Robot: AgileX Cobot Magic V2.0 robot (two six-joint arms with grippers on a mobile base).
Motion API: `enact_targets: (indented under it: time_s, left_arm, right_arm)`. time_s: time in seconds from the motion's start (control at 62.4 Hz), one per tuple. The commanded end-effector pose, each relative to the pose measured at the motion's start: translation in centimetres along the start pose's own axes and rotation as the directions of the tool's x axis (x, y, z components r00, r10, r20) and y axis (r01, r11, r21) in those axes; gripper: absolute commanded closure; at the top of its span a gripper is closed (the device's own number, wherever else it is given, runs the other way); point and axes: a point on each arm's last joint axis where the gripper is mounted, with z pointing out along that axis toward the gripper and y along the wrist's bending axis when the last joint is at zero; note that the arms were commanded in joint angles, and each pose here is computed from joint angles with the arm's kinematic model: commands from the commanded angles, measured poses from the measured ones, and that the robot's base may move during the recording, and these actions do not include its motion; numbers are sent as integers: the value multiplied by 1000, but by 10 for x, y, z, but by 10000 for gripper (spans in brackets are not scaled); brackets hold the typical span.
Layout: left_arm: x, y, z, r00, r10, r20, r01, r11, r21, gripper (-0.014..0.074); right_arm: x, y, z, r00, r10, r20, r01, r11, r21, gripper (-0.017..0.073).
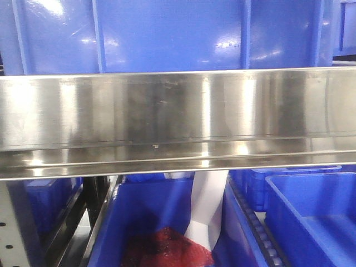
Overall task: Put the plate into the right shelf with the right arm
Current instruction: 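Withdraw the right gripper from the bin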
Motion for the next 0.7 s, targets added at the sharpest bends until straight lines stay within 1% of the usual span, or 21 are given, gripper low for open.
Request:
enact_targets:
  time_s: [0.0, 0.08, 0.096, 0.112, 0.128, 0.144, 0.192, 0.224, 0.32, 0.336, 0.368, 0.4, 0.545, 0.689]
  left_arm:
    - [-5, 0, 0, 996, -9, 84, 9, 1000, -3, 640]
    - [-5, 0, 0, 996, -9, 84, 9, 1000, -3, 640]
    - [-5, 0, 0, 996, -9, 84, 9, 1000, -3, 640]
    - [-5, 0, 0, 996, -9, 84, 9, 1000, -3, 640]
    - [-5, 0, 0, 996, -9, 84, 9, 1000, -3, 640]
    - [-5, 0, 0, 996, -9, 84, 9, 1000, -3, 640]
    - [-5, 0, 0, 996, -9, 84, 9, 1000, -3, 640]
    - [-5, 0, 0, 996, -9, 84, 9, 1000, -3, 640]
    - [-5, 0, 0, 996, -9, 84, 9, 1000, -3, 640]
    - [-5, 0, 0, 996, -9, 84, 9, 1000, -3, 640]
    - [-5, 0, 0, 996, -9, 84, 9, 1000, -3, 640]
    - [-5, 0, 0, 996, -9, 84, 9, 1000, -3, 640]
    - [-5, 0, 0, 996, -9, 84, 9, 1000, -3, 640]
    - [-5, 0, 0, 996, -9, 84, 9, 1000, -3, 640]
  right_arm:
    - [-5, -4, -25, 980, 11, 201, -29, 996, 88, 499]
    - [13, -8, -38, 972, 31, 235, -69, 986, 154, 499]
    - [19, -9, -42, 971, 24, 238, -67, 982, 174, 499]
    - [23, -9, -44, 969, 33, 243, -80, 980, 183, 499]
    - [29, -10, -49, 968, 26, 248, -78, 976, 202, 500]
    - [33, -10, -51, 966, 39, 254, -94, 973, 209, 500]
    - [48, -10, -61, 962, 48, 270, -115, 964, 238, 500]
    - [62, -11, -68, 959, 44, 280, -120, 957, 262, 500]
    - [94, -12, -79, 956, 69, 287, -158, 940, 302, 501]
    - [99, -12, -81, 957, 65, 283, -155, 939, 308, 501]
    - [111, -12, -84, 957, 74, 281, -165, 935, 314, 501]
    - [123, -11, -86, 958, 81, 276, -170, 933, 316, 501]
    - [170, -10, -91, 957, 79, 278, -168, 935, 312, 501]
    - [207, -9, -90, 940, 55, 337, -160, 943, 292, 501]
